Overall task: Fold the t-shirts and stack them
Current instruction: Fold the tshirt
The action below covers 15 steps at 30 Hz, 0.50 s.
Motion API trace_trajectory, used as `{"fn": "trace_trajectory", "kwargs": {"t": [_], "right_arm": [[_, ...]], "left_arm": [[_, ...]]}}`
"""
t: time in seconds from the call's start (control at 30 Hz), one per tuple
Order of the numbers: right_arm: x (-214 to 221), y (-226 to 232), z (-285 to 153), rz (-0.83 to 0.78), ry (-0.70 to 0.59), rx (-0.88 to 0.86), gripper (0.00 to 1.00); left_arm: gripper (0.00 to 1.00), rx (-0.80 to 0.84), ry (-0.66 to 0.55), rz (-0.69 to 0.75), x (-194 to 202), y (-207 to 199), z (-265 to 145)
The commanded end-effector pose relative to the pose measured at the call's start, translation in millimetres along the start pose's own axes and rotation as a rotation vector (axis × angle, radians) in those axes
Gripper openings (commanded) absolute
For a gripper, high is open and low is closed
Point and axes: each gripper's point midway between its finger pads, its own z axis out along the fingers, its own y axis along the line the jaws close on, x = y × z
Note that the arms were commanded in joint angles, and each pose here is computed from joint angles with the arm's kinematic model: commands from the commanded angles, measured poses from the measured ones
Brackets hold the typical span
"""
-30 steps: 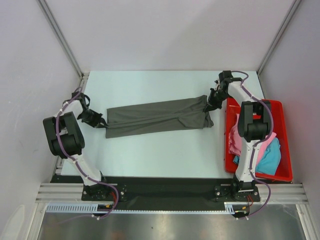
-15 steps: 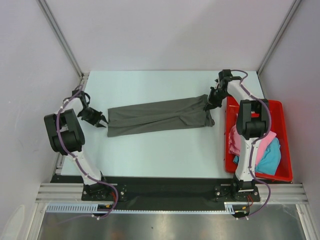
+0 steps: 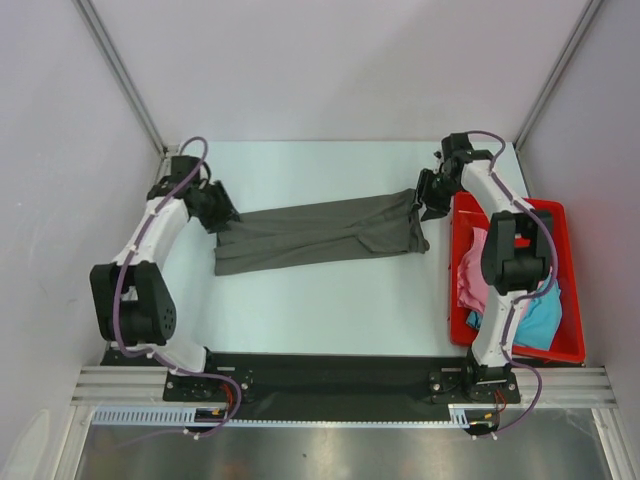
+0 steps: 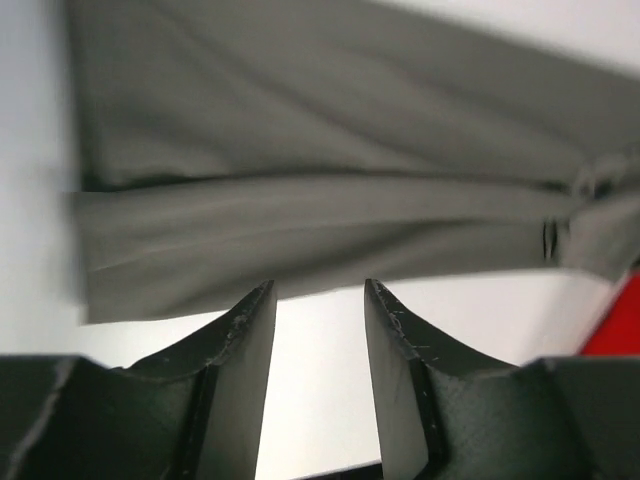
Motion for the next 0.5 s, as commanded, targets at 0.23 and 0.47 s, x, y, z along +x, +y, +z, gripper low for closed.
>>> {"fn": "trace_trajectory", "kwargs": {"t": [0.23,0.47], "right_arm": [[52,14,6,-0.074,-0.027,-0.033,0.47],[57,3,20,-0.092,0.004,0.005,0.4]], "left_arm": [[0.43,0.184,0.206,0.208,59,-58,41],[0.43,0.123,0.199,0.235,58,-45,36]]}}
